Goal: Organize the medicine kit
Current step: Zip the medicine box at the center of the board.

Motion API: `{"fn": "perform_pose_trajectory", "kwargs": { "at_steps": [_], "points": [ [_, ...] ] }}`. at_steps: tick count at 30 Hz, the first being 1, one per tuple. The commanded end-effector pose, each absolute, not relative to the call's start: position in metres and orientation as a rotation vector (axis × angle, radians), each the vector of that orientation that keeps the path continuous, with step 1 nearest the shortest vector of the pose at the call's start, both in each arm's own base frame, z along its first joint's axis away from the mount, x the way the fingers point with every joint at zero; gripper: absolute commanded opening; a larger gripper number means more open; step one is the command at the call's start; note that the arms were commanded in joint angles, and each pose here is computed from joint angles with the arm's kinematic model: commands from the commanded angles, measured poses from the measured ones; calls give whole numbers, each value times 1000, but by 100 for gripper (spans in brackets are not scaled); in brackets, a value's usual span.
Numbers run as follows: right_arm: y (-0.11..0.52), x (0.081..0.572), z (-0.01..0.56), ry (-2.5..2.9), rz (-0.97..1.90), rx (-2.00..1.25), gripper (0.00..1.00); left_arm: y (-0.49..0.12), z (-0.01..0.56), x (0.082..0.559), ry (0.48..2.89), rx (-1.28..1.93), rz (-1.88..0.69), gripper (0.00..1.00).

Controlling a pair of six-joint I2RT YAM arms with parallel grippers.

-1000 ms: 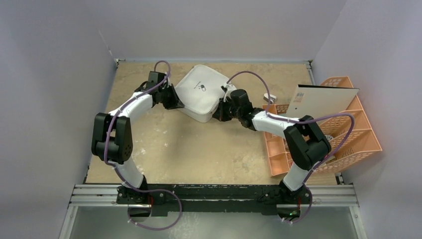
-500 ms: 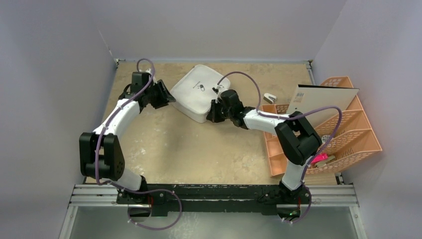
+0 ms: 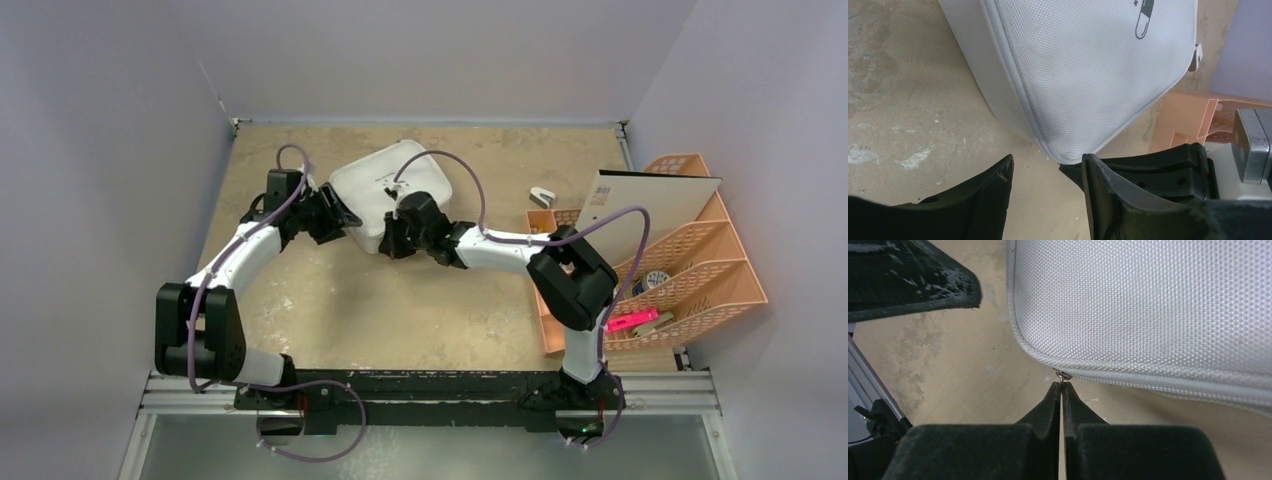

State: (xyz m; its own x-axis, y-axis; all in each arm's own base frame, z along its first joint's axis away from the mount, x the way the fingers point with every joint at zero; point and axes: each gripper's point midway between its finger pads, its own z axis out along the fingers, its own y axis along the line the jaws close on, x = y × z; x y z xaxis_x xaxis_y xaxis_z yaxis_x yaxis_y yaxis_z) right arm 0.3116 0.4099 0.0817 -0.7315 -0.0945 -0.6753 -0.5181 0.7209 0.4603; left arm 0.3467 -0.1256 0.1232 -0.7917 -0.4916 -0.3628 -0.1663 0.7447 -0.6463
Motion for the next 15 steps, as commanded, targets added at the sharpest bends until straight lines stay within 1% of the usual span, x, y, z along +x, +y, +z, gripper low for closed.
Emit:
{"fn": "perform_pose_trajectory", "kwargs": {
  "at_steps": [1, 9, 11, 13, 15],
  "points": [
    [438, 309, 114, 2210, 915, -461, 0, -130, 135, 349, 2331, -518, -881, 51],
    [432, 309, 107, 2221, 883, -446, 0, -138, 113, 359, 2365, -546, -896, 52],
    [430, 310, 106, 2222, 868, -436, 0, -137, 103, 358, 2394, -561, -858, 52],
    [426, 312, 104, 2222, 842, -421, 0, -130, 94, 358, 2421, -574, -789, 46],
    [421, 309, 100, 2248, 824, -424, 0, -121, 87, 359, 2447, -574, -708, 36]
  ]
}}
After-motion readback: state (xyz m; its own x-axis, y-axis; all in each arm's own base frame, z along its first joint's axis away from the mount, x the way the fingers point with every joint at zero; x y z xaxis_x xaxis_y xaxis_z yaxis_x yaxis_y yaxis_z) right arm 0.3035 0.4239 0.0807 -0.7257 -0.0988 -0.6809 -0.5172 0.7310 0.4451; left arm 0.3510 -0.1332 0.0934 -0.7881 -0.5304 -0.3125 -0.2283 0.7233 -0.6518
